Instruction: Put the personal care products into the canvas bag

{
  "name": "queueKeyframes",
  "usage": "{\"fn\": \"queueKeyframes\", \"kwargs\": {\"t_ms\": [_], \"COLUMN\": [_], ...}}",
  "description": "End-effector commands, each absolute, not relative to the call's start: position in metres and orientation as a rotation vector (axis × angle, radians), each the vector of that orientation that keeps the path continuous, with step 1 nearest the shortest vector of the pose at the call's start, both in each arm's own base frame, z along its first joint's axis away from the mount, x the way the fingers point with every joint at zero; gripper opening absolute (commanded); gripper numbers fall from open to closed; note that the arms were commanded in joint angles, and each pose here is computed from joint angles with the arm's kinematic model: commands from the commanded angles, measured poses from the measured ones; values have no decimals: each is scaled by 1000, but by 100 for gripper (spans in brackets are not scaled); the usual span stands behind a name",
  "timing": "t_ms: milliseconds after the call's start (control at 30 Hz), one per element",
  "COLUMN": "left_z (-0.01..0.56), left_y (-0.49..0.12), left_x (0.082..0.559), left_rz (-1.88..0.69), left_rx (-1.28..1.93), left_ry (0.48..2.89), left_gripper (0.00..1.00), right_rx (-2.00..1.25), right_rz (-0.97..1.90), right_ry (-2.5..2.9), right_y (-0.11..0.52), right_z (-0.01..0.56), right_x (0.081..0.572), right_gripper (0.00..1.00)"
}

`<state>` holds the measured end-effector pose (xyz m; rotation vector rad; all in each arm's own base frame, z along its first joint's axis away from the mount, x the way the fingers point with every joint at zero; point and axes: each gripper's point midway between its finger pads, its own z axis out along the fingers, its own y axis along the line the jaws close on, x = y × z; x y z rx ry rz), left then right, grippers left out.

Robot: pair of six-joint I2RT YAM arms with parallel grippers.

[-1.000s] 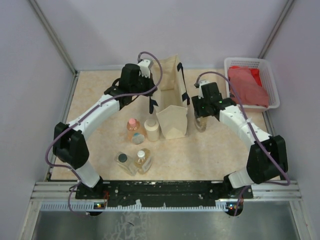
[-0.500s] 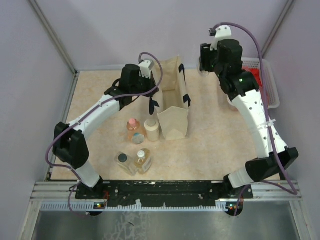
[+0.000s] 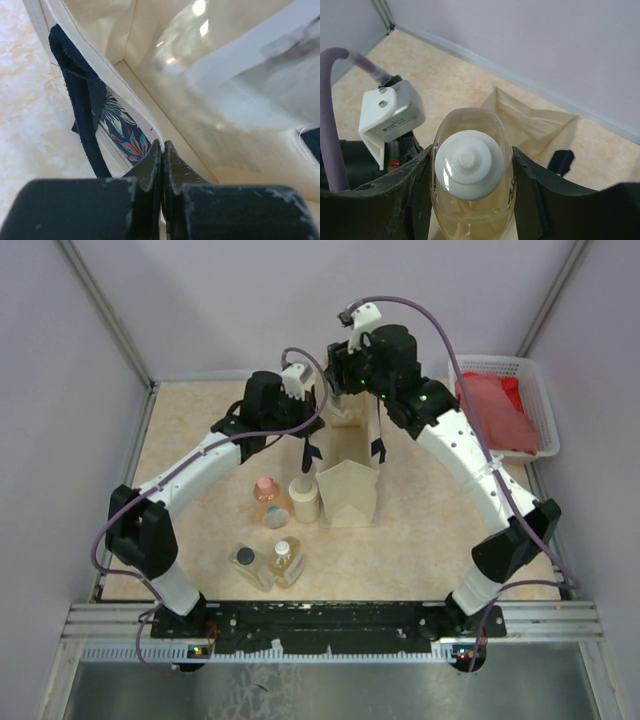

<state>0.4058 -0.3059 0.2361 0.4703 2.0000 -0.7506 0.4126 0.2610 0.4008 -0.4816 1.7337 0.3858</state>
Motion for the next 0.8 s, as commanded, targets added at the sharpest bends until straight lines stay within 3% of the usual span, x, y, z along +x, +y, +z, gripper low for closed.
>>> {"fn": "queueKeyframes", "kwargs": {"t_ms": [0, 533, 767], "left_z": [258, 264, 260], "left_y": [-321, -308, -305], "left_x": [388, 372, 368], "left_rz": [-838, -828, -823], "left_rx": [502, 436, 442], "left_ry": [1944, 1960, 1969], "left_gripper": [2, 3, 4], "right_rx": [-397, -235, -352], "right_rz": [466, 239, 213], "right_ry": [1447, 1670, 1660], "right_y": [271, 263, 281], "right_z": [496, 380, 329], "right_x": [408, 468, 487], "right_gripper": [0, 0, 0]}}
